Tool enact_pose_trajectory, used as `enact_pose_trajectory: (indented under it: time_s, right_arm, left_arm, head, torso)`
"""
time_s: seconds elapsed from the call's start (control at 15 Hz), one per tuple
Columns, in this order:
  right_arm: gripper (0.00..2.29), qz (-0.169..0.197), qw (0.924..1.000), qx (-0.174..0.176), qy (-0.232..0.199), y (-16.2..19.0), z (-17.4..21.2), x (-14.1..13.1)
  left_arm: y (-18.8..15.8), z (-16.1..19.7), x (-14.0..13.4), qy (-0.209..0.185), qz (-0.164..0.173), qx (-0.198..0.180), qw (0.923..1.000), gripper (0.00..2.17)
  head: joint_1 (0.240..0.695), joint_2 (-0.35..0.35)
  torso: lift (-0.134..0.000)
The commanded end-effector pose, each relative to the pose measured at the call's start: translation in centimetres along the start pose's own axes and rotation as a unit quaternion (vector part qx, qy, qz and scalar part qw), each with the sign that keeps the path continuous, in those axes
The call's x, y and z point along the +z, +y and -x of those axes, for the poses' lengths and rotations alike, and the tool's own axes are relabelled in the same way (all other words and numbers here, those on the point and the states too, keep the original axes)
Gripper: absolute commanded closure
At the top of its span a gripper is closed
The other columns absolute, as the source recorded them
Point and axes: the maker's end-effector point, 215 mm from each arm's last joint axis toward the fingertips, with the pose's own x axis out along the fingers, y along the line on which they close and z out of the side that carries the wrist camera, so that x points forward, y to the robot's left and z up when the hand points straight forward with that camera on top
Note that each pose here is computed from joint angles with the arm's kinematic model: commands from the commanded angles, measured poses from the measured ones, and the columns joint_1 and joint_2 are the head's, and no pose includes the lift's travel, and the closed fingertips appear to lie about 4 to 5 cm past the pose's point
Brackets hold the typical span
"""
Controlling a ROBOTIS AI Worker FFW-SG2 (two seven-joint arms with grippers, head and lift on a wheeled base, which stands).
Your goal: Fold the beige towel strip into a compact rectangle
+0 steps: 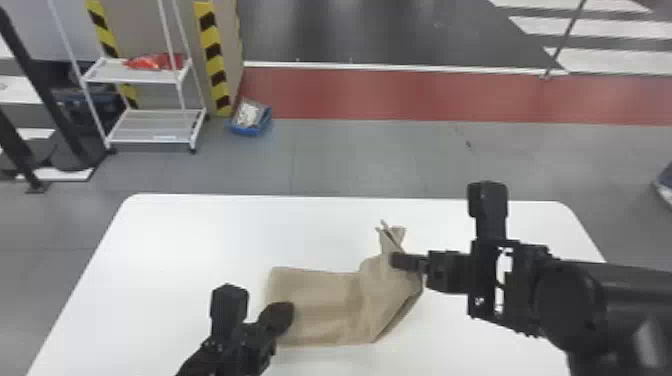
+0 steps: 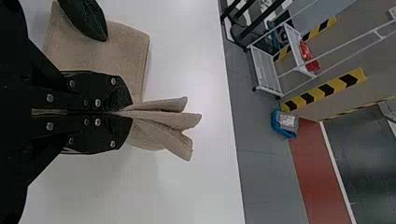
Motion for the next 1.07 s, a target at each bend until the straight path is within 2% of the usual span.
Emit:
enact_pose_trajectory:
  time_s: [0.0,0.53,1.0]
  right_arm:
    - [1.12,0.012,0.9999,0.006,0.009,1.6,-0.4,-0.5]
    - [1.12,0.065,0.9977,0.013,0.013,5.6,-2.2,-1.2]
    - [1.12,0.097,0.9951,0.012,0.013,7.2,-5.4,-3.7]
  left_arm:
    - [-0.8,-0.1,-0.3,0.002,-0.001,-0.006,1.0,1.6]
    - [-3.0,-0.3,-0.5,0.002,-0.004,-0.021,0.9998,1.6]
    - [-3.5,-0.3,-0.2,-0.004,0.001,-0.026,0.9997,1.6]
  head:
    - [0.695,-0.049]
    - [0.695,-0.017]
    - [0.695,0.008]
  torso:
    - [0.0]
    - [0.0]
    - [0.0]
